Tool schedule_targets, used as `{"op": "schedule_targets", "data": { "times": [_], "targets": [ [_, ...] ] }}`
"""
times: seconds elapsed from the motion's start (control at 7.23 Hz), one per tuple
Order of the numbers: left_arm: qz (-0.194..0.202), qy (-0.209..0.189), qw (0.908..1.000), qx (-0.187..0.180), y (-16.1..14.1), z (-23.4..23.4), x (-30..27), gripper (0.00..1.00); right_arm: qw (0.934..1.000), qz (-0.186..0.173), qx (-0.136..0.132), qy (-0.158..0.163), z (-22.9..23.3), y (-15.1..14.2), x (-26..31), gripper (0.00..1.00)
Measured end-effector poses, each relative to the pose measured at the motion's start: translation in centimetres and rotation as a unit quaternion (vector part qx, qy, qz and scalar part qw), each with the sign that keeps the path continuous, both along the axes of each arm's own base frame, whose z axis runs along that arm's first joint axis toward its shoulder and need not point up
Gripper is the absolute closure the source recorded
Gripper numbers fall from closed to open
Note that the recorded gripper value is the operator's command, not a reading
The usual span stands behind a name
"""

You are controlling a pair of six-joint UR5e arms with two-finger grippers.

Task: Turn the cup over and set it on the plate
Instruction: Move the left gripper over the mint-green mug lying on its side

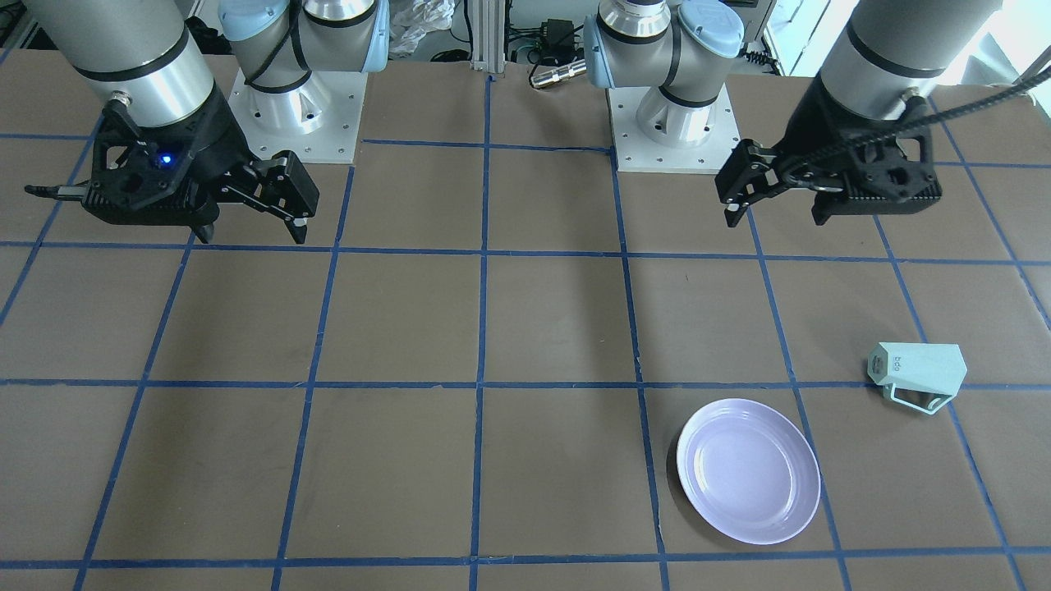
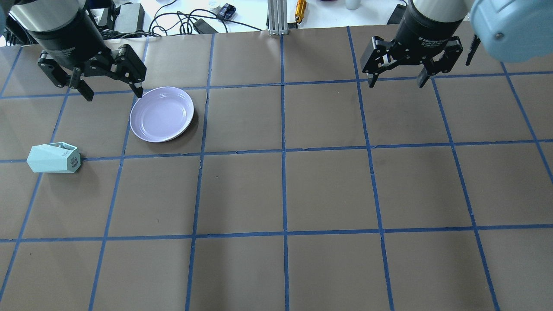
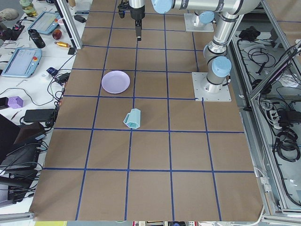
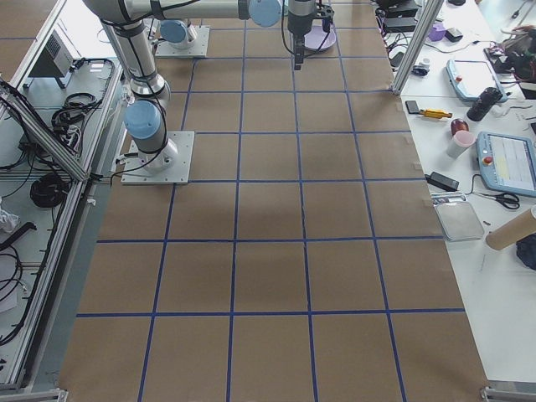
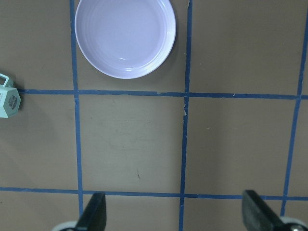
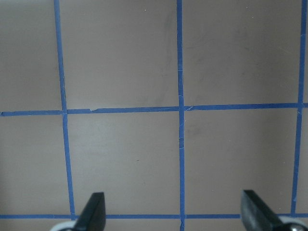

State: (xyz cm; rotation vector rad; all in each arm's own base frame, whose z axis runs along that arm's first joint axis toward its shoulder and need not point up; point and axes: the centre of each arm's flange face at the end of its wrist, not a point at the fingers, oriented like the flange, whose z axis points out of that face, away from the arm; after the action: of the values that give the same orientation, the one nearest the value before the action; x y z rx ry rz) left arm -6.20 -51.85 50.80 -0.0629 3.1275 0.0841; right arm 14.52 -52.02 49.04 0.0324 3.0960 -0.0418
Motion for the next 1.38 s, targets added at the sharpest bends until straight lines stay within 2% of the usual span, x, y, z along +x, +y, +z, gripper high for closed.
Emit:
{"op": "schedule_targets", "data": {
  "times": [0.41,0.83,1.38],
  "targets": [
    [-0.026,0.023,0.9987,0.037,-1.1,-2.5,10.9,0.0,1.0,0.0,0.0,0.0,0.0,0.0,0.0,0.0],
    [-0.055,0.069,0.994,0.064,-2.2,-7.7,22.8,0.0,1.0,0.0,0.0,0.0,0.0,0.0,0.0,0.0],
    [-0.079,0.128,0.9875,0.048,-4.1,-14.1,34.1,0.0,1.0,0.0,0.0,0.0,0.0,0.0,0.0,0.0]
  ]
}}
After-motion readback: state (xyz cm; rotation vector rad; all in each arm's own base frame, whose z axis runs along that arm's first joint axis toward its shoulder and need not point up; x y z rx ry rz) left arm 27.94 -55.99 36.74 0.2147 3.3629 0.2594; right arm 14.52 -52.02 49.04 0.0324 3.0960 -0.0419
